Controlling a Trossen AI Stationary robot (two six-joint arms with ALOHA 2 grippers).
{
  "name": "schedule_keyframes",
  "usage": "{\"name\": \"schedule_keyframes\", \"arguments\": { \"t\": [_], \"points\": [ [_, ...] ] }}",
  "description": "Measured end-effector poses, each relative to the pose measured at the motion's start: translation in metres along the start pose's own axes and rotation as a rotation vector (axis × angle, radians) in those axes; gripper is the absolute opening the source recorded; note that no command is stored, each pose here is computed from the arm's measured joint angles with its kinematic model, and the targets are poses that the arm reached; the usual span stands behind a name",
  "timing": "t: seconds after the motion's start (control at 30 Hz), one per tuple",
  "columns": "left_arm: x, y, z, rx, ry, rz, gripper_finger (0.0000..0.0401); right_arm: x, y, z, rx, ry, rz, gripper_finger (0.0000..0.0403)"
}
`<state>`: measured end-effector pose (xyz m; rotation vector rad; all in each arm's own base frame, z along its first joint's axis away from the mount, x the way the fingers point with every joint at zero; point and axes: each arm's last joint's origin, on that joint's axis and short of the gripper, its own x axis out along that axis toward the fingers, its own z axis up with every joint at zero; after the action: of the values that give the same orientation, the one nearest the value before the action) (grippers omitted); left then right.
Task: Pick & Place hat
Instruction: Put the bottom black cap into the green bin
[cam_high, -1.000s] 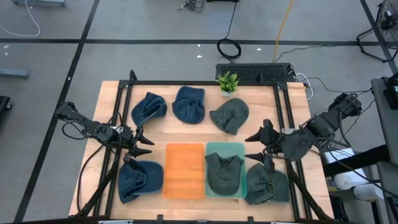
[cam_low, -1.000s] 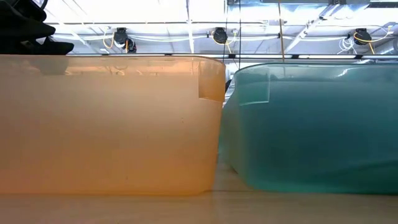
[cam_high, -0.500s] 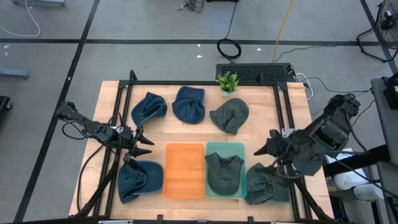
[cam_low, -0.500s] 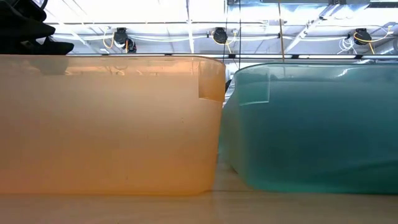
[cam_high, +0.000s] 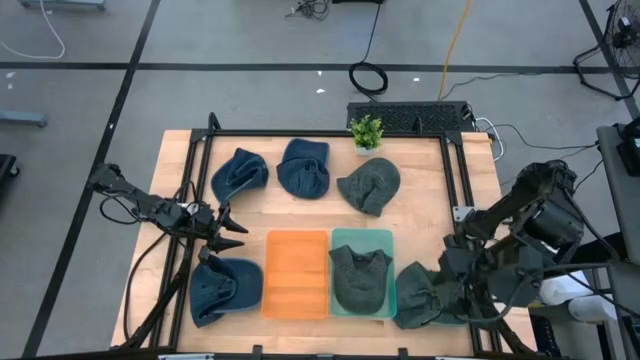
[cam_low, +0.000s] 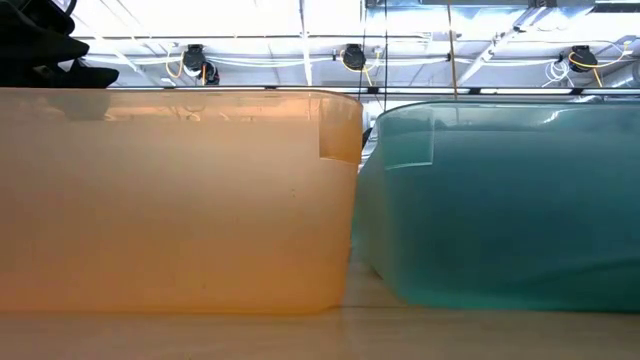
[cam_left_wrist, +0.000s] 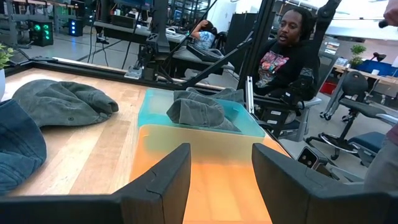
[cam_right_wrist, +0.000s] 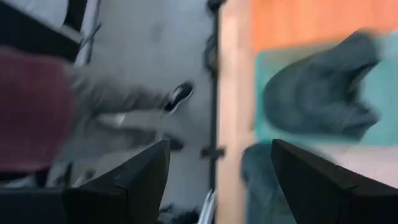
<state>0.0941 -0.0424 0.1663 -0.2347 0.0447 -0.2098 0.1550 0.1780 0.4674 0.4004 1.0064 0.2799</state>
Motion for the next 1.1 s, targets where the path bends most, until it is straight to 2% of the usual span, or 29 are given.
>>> {"name": "schedule_keyframes", "arguments": {
  "t": [0.23,0.4,0.57,0.83,1.1],
  "points": [
    [0.0,0.0,0.0,0.0,0.0,0.0,0.0179,-0.006,0.008,-0.008,0.062,0.161,0.106,0.0267],
    [0.0,0.0,0.0,0.0,0.0,0.0,0.0179,-0.007,0.009,-0.015,0.092,0.222,0.102,0.0267],
    [0.0,0.0,0.0,0.0,0.0,0.0,0.0179,0.004,0.014,-0.016,0.069,0.231,0.076,0.0267],
    [0.0,0.0,0.0,0.0,0.0,0.0,0.0179,0.027,0.021,-0.019,-0.069,0.179,-0.029,0.0267],
    [0.0,0.0,0.0,0.0,0.0,0.0,0.0179,0.068,0.023,-0.026,-0.113,0.254,-0.123,0.0267]
  ]
}}
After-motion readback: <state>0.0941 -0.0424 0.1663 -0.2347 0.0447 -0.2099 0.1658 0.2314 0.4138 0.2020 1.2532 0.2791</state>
